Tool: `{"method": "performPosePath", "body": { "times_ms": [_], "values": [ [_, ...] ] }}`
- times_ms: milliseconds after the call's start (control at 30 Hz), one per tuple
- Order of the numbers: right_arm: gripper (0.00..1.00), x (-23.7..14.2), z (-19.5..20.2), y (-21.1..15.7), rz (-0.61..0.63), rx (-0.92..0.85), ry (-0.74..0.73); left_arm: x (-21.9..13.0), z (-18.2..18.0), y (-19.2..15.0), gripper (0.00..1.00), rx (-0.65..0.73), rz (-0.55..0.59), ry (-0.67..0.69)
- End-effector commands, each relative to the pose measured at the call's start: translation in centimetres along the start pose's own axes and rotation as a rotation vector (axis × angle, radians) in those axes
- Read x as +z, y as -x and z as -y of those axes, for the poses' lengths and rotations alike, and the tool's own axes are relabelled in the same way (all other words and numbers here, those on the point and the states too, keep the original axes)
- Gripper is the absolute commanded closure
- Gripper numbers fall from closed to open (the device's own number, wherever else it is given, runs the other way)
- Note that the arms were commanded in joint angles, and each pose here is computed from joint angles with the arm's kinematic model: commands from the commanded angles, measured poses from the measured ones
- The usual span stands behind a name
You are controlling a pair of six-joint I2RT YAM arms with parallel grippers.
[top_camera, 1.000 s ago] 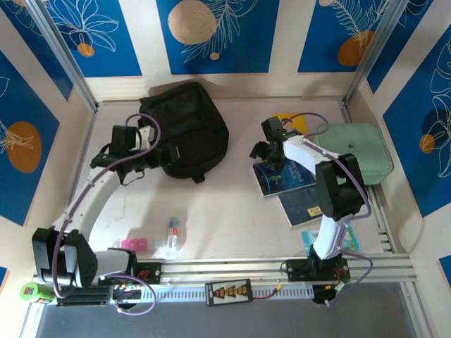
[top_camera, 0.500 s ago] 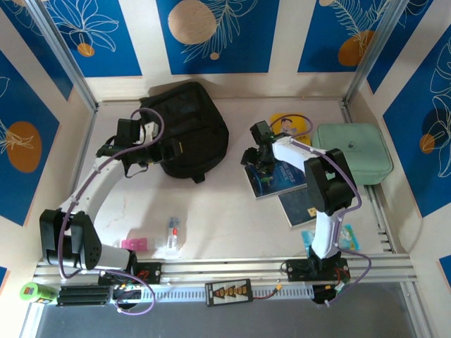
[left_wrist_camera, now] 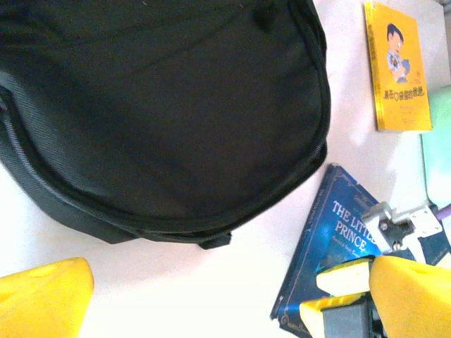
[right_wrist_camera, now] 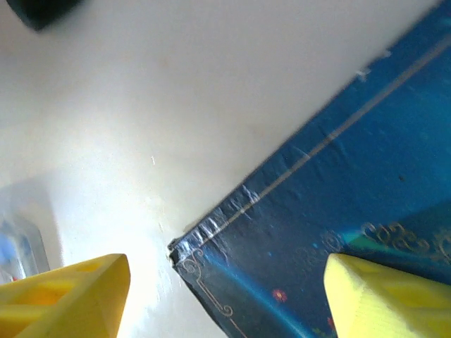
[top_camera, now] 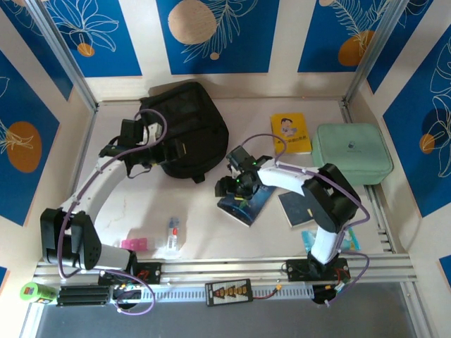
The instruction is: Pack books, pencil case, and school supplies into a backpack
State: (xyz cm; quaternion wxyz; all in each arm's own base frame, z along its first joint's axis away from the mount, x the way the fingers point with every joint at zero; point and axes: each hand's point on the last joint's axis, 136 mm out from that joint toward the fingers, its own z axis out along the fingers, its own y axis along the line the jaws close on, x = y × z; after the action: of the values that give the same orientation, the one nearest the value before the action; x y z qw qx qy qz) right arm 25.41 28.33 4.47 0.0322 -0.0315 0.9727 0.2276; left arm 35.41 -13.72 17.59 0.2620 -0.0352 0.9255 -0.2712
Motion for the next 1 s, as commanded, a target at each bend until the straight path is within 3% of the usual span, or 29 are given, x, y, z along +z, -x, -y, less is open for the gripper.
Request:
{"method": "performPosePath", "body": {
  "times_ms": [0, 133, 367, 600, 800, 967],
  "values": [
    [0.26, -3.1, 0.6, -0.4, 0.05, 0.065, -0.028, 1.2, 1.5, -1.1, 0.0, 0.03, -0.048, -0.003],
    [0.26, -6.1, 3.9, 0.6, 0.181, 0.215, -0.145, 3.4, 3.7, -3.3, 0.0, 0.1, -0.11, 0.014],
    [0.32, -7.7, 10.4, -1.1, 0.255, 0.558, -0.291, 7.3, 8.3, -7.7, 0.04, 0.236, -0.244, -0.01],
    [0.34, -6.9, 12.2, -2.0, 0.253, 0.637, -0.309, 10.7, 10.2, -11.1, 0.12, 0.388, -0.349, 0.054],
    [0.55, -5.1, 12.3, -2.2, 0.214, 0.633, -0.27, 13.8, 10.4, -12.7, 0.23, 0.442, -0.418, 0.094],
    [0.62, -4.1, 12.3, -2.2, 0.185, 0.615, -0.269, 15.2, 10.7, -12.8, 0.3, 0.43, -0.444, 0.092]
  ]
}}
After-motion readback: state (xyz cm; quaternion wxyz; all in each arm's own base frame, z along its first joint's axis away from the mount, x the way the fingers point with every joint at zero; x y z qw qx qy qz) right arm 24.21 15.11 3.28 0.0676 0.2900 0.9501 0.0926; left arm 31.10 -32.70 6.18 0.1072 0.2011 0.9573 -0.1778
